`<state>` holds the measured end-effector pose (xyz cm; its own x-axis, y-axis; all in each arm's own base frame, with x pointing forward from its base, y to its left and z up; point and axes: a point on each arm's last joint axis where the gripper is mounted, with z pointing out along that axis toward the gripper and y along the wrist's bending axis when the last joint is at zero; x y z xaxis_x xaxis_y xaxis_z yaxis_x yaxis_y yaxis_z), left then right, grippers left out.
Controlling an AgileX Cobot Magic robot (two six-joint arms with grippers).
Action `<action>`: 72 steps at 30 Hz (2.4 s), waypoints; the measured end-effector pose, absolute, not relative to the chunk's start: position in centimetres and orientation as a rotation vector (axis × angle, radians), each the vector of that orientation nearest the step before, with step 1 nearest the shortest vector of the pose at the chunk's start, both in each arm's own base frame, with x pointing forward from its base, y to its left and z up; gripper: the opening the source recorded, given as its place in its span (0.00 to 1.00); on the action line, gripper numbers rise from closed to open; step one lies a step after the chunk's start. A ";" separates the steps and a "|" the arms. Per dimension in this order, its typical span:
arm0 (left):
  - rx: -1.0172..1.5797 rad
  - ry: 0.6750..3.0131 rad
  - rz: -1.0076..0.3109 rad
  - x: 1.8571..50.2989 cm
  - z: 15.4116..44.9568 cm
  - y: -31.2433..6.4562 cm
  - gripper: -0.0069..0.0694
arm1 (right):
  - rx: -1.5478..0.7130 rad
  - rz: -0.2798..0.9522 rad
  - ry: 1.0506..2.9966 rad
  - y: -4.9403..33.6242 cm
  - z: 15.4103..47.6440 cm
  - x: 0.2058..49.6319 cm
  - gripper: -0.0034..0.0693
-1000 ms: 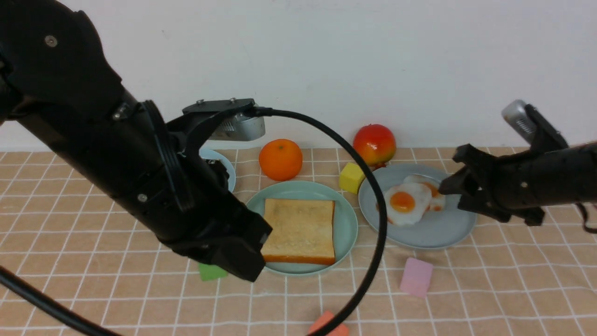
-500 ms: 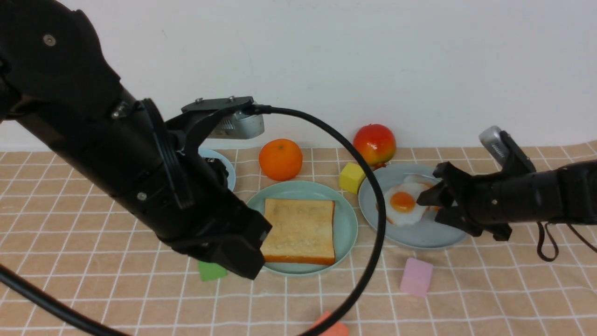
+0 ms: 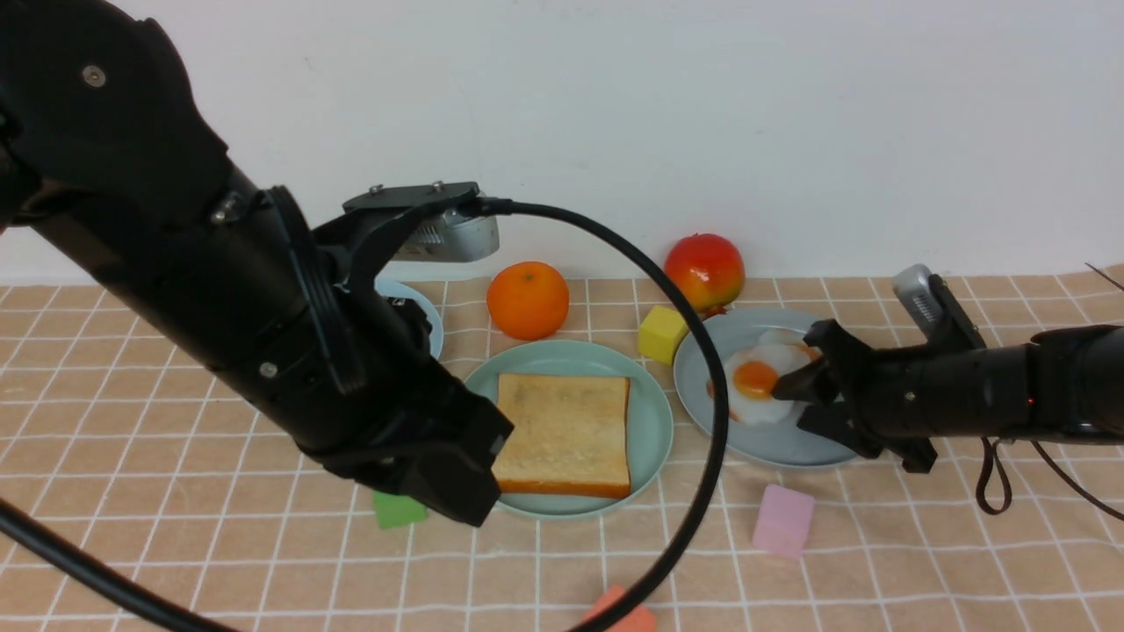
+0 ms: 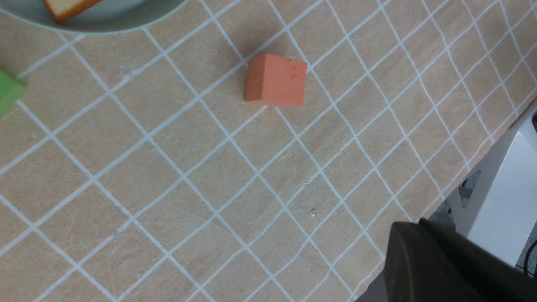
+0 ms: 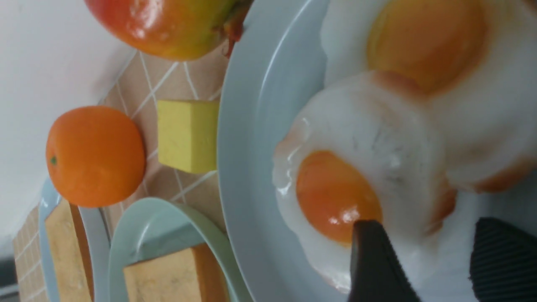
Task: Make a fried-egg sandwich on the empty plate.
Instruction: Use the right arm to grab a fried egg
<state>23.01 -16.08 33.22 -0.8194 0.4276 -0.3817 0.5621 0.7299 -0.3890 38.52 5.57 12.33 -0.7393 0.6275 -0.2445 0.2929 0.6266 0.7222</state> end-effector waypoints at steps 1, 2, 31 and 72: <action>0.779 2.668 -0.726 23.0 33.2 -16.1 0.12 | 0.717 0.929 2.372 5.6 12.3 38.5 0.49; 0.779 2.668 -0.726 23.0 33.2 -16.1 0.12 | 0.712 0.929 2.373 5.6 12.2 38.5 0.48; 0.786 2.676 -0.724 22.9 33.2 -16.0 0.15 | 0.546 0.921 2.327 5.7 14.8 38.4 0.03; 0.792 2.682 -0.721 22.9 33.2 -16.0 0.21 | 0.668 0.860 2.362 5.2 13.1 38.5 0.61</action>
